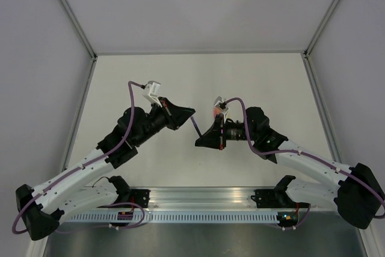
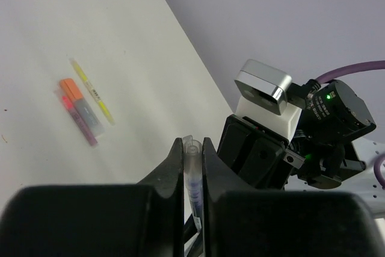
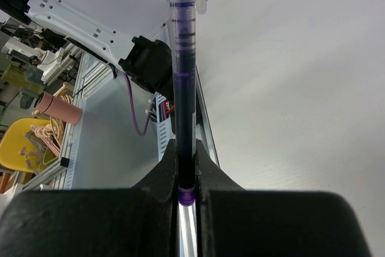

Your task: Insert the pens into the pen caps

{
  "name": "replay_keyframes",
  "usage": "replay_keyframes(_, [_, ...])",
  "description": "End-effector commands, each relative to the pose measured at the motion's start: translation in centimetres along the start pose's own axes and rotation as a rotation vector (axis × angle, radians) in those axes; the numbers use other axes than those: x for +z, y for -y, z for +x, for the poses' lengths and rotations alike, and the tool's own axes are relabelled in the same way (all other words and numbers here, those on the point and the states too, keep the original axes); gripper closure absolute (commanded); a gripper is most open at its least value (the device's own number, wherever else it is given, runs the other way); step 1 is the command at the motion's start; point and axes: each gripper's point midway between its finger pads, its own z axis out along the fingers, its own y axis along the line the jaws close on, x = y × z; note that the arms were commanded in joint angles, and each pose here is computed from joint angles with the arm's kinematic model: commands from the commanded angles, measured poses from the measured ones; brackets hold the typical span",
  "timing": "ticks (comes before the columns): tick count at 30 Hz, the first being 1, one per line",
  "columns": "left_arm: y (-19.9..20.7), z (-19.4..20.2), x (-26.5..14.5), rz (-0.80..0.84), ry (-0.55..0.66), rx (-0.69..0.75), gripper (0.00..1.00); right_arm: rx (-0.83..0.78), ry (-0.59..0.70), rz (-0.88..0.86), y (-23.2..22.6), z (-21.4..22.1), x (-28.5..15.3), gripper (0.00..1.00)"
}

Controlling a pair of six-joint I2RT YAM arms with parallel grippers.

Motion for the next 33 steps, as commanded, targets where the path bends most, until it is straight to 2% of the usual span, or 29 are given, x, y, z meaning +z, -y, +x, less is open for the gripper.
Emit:
replay_keyframes(1, [1.6, 0.7, 0.0, 0.081, -0.060, 0.031, 0.98, -0.054, 0.035, -0.057, -1.5, -1.9, 0.4, 1.00])
replay_keyframes(7, [0.5, 5.5, -0.7, 0.136, -0.190, -0.027, 0.98, -0.067, 0.083, 0.005, -1.4, -4.4, 0.6, 1.00])
replay_keyframes(16, [-0.8, 8.6, -1.2, 0.159, -0.240, -0.082, 0.98, -0.141, 0.261, 0.146, -0.9, -10.7, 0.2, 1.00])
replay_keyframes(23, [-2.5, 11.1, -0.9, 0.138, -0.296, -0.087, 0.98, -0.155, 0.354, 0.245, 1.7, -15.1, -0.7, 1.00])
replay_keyframes(27, [-2.9, 11.7, -0.8, 0.126, -0.308, -0.079, 0.98, -0.160, 0.365, 0.254, 3.2, -17.2, -1.0, 1.00])
replay_keyframes(33, [-3.6, 13.6, -0.3, 0.137, -0.360, -0.071, 0.98, -0.228, 0.361, 0.212, 2.8, -19.6, -0.5, 1.00])
